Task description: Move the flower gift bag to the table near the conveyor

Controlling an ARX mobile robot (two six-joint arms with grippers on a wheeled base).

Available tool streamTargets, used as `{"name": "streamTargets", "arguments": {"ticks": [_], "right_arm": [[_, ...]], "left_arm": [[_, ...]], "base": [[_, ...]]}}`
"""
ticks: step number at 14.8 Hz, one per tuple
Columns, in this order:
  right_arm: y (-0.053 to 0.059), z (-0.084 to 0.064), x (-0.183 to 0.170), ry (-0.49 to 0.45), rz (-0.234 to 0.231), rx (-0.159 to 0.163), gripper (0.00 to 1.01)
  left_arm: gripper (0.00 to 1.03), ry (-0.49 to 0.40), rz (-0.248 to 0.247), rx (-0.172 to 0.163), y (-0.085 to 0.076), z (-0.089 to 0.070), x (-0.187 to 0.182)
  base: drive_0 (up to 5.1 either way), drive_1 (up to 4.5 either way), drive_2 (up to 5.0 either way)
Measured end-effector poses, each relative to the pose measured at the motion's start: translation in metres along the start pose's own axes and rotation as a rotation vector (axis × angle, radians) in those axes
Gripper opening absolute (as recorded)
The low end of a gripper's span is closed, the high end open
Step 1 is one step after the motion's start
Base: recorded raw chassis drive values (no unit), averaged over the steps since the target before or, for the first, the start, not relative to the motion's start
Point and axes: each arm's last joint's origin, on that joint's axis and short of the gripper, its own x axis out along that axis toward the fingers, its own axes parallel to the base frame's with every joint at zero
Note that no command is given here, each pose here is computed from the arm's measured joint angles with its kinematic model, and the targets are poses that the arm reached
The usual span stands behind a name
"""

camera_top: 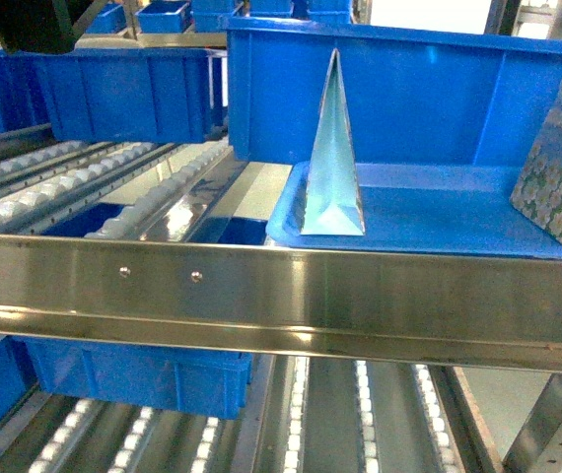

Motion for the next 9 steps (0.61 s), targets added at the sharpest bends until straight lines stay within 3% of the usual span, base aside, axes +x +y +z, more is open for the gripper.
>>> {"name": "streamTargets", "arguments": {"ticks": [4,6,9], "right_arm": [[-0.0023,-0.0002,-0.0002,0.002,-0.007,0.014,0.98],[-0.0022,-0.0001,-0.0001,0.001,-0.006,0.020,0.78],[-0.0023,0.0000,-0.0001,0.001,-0.007,0.021,0.38]], "left_arm": [[0.98,0.000,0.000,0.000,0.0000,0.0000,0.0000],[0.98,0.000,0.000,0.000,0.0000,-0.0001,0.0000],[0.98,0.000,0.000,0.000,0.0000,0.0000,0.0000]], "base": [[0.0,0.00,0.0],[0.0,0.00,0.0],[0.0,0.00,0.0]]}}
